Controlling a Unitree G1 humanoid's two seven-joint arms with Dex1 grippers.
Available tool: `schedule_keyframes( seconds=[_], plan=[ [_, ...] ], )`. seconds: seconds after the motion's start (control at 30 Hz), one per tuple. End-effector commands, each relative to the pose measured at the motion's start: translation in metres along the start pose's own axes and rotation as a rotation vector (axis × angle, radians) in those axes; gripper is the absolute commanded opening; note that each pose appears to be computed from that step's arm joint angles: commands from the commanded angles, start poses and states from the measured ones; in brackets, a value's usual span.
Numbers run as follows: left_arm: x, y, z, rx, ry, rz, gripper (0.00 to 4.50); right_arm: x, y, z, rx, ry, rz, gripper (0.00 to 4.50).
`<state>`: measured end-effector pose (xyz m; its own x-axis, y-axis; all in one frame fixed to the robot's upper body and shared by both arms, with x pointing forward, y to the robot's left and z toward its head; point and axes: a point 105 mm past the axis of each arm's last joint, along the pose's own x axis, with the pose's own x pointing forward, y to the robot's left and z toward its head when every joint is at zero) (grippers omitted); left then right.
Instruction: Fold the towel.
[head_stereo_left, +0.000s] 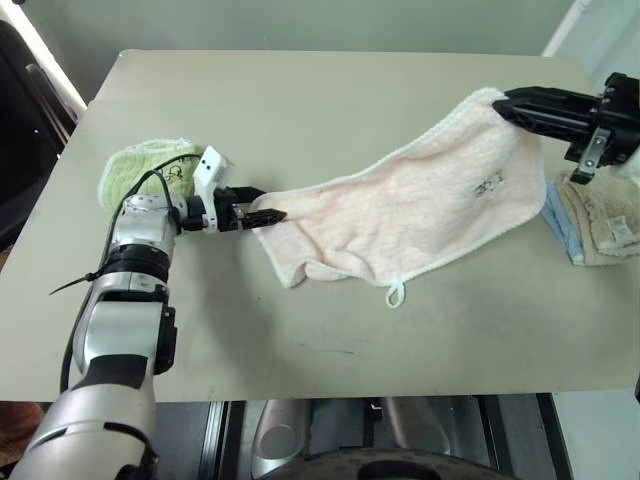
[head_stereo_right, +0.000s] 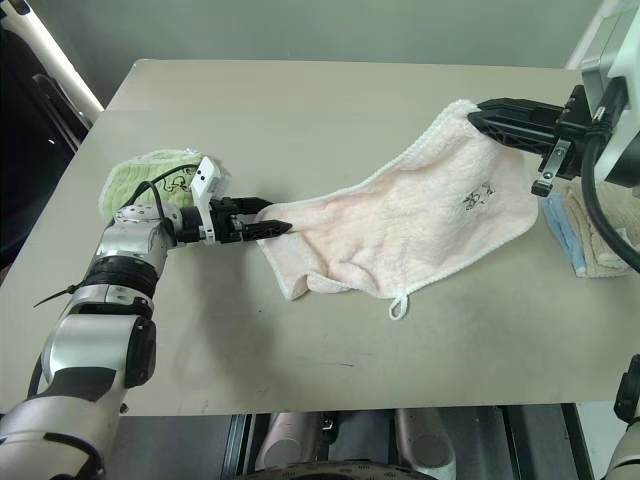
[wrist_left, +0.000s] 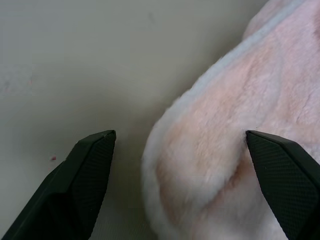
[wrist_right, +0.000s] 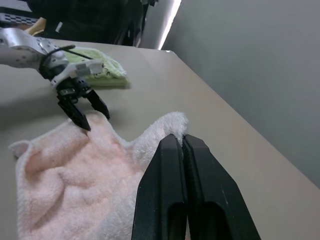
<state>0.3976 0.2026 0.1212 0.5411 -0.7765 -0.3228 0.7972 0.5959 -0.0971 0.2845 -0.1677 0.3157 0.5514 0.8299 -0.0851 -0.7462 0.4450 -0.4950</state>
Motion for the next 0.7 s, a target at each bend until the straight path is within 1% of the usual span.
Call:
schedule_keyframes(
  seconds=[0.03,0.17,0.37,0.47,0.53,0.57,0.6,0.67,0.7],
  plan=[
    [-0.010,0.001,0.013,0.012,-0.023,-0.024,4.50,-0.007,0.000,0.021,-0.068,-0.037,-0.020,0.02],
    [-0.013,-0.002,0.019,-0.078,-0.078,-0.070,4.50,-0.005,0.001,0.022,-0.072,-0.038,-0.018,0.02],
    [-0.016,-0.007,0.024,-0.150,-0.127,-0.127,4.50,-0.005,0.000,0.023,-0.073,-0.038,-0.020,0.02],
    [-0.017,-0.008,0.020,-0.151,-0.103,-0.135,3.95,-0.005,0.000,0.022,-0.075,-0.034,-0.020,0.00],
    [-0.017,-0.007,0.017,-0.157,-0.097,-0.129,3.20,-0.005,0.000,0.021,-0.074,-0.030,-0.019,0.00],
    [-0.018,-0.007,0.016,-0.160,-0.096,-0.126,2.92,-0.005,0.000,0.021,-0.074,-0.028,-0.018,0.00],
    [-0.018,-0.007,0.015,-0.162,-0.095,-0.124,2.51,-0.005,0.000,0.020,-0.074,-0.026,-0.018,0.00],
    [-0.016,-0.006,0.012,-0.157,-0.085,-0.110,1.88,-0.005,-0.001,0.020,-0.075,-0.019,-0.019,0.00],
    [-0.015,-0.005,0.011,-0.154,-0.079,-0.104,1.88,-0.005,-0.001,0.019,-0.075,-0.017,-0.020,0.00]
  ],
)
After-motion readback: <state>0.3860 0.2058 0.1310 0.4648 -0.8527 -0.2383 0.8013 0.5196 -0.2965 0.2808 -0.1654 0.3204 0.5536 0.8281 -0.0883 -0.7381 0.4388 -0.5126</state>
